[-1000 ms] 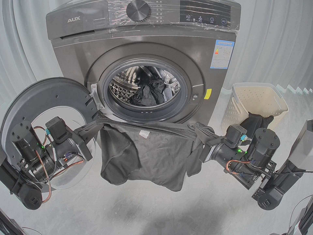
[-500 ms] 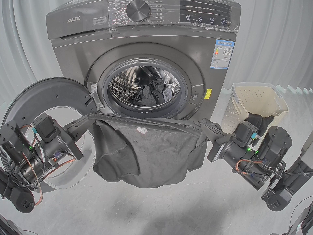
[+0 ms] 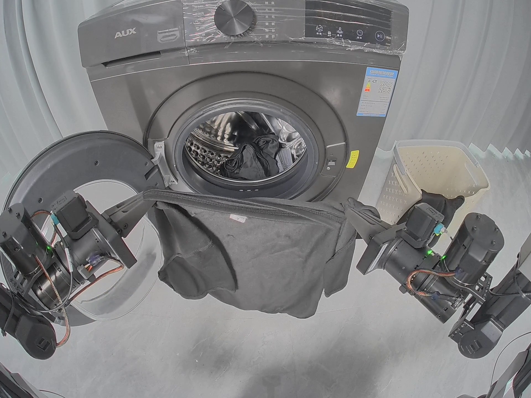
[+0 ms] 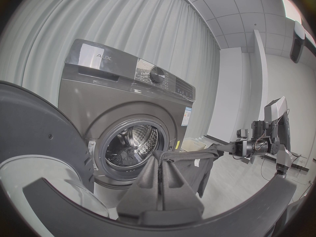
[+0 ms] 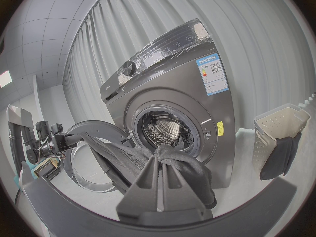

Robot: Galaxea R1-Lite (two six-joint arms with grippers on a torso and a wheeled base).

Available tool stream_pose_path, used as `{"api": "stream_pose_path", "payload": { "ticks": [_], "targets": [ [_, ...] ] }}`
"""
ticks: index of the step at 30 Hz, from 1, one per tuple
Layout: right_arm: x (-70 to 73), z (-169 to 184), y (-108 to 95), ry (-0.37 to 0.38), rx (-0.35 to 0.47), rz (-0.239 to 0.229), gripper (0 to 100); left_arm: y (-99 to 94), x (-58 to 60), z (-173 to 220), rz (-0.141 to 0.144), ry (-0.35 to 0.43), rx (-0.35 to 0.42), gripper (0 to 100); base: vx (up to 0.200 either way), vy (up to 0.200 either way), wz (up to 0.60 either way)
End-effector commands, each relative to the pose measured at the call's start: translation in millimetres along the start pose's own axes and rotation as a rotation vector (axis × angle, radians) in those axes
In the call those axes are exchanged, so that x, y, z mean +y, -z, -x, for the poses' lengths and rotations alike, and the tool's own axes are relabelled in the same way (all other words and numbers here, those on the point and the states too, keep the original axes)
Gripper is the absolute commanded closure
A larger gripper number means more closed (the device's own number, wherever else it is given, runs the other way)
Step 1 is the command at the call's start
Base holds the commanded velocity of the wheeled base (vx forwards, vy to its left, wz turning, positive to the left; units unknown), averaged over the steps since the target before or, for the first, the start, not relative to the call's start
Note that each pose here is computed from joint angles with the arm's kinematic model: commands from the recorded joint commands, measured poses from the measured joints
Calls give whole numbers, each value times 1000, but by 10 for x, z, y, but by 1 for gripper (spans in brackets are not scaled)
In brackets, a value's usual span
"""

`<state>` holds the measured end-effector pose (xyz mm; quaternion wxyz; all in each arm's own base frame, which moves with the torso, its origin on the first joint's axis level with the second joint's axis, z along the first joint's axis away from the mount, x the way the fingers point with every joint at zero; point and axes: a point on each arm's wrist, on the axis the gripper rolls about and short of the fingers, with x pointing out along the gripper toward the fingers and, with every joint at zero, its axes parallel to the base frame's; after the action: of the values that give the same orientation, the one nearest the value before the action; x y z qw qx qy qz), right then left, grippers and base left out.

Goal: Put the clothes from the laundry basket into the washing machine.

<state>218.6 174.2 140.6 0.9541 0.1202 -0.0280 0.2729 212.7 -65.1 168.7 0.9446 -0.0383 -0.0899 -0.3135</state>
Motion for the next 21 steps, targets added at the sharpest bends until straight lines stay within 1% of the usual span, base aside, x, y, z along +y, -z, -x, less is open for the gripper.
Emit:
{"api": "stream_pose_path", "payload": {
  "ticks": [1,11,21],
  "targets": [
    [21,23,-74,-8,-25,-1,100,12,36,10,0,-15,6,100,0,0,0],
    [44,76,-228,-20,-79,2,100,16,38,16,1,-19,8,100,0,0,0],
    [48,73,-225,-19,-79,7,100,2,39,20,-1,-19,2,100,0,0,0]
  ]
}}
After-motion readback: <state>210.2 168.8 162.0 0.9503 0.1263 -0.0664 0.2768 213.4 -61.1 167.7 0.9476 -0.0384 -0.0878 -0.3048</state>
